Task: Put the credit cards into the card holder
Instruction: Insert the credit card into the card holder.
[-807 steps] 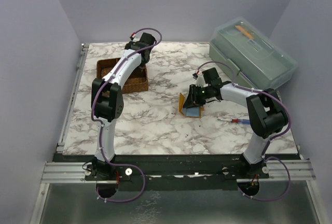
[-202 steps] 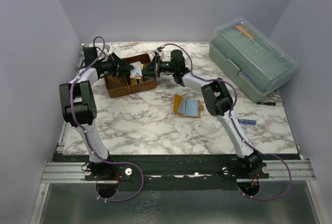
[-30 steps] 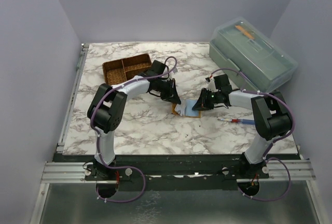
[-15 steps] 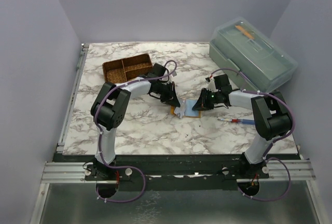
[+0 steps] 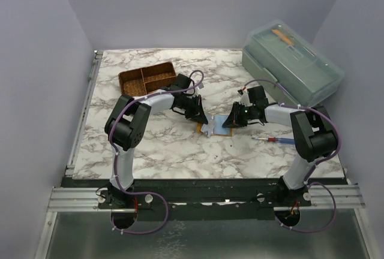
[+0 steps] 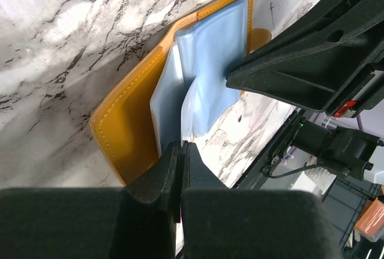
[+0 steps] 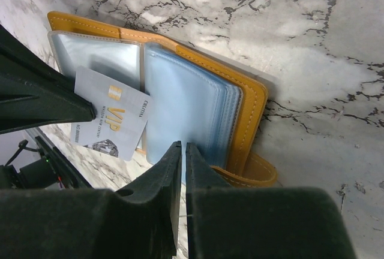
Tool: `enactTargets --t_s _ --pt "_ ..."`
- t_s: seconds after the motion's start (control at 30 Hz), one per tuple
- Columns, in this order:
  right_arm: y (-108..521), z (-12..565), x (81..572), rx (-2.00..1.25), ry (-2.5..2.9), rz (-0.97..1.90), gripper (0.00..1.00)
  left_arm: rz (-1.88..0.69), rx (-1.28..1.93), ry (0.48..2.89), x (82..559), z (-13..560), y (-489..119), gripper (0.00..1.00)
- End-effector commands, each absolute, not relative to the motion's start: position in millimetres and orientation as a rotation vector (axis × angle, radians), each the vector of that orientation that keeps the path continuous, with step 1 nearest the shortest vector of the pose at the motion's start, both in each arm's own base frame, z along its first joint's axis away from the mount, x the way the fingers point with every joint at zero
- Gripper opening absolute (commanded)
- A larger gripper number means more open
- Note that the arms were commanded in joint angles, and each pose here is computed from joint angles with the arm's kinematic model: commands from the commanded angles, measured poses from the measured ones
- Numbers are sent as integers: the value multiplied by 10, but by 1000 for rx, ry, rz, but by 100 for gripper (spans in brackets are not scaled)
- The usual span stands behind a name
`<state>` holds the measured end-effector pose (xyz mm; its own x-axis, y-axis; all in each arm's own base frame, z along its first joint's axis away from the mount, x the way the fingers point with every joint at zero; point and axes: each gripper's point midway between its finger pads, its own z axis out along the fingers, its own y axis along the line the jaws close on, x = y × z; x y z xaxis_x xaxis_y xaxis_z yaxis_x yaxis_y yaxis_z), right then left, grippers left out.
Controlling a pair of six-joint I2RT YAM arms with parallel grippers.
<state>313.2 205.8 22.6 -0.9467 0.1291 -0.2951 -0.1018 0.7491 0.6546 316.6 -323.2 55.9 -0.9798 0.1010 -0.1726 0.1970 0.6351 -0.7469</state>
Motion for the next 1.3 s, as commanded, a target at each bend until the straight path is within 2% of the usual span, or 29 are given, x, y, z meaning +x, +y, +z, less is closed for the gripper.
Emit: enactTargets --t_s 0.0,0.87,1.27 --pt "1926 -59 3008 37 2715 916 10 -1234 217 2749 3208 475 -3159 0" --pt "1941 -88 3010 33 2725 928 10 -1421 262 2669 3194 581 -3280 0" --pt "1944 -104 2998 37 2730 933 10 -1397 159 2660 3311 470 -3316 0"
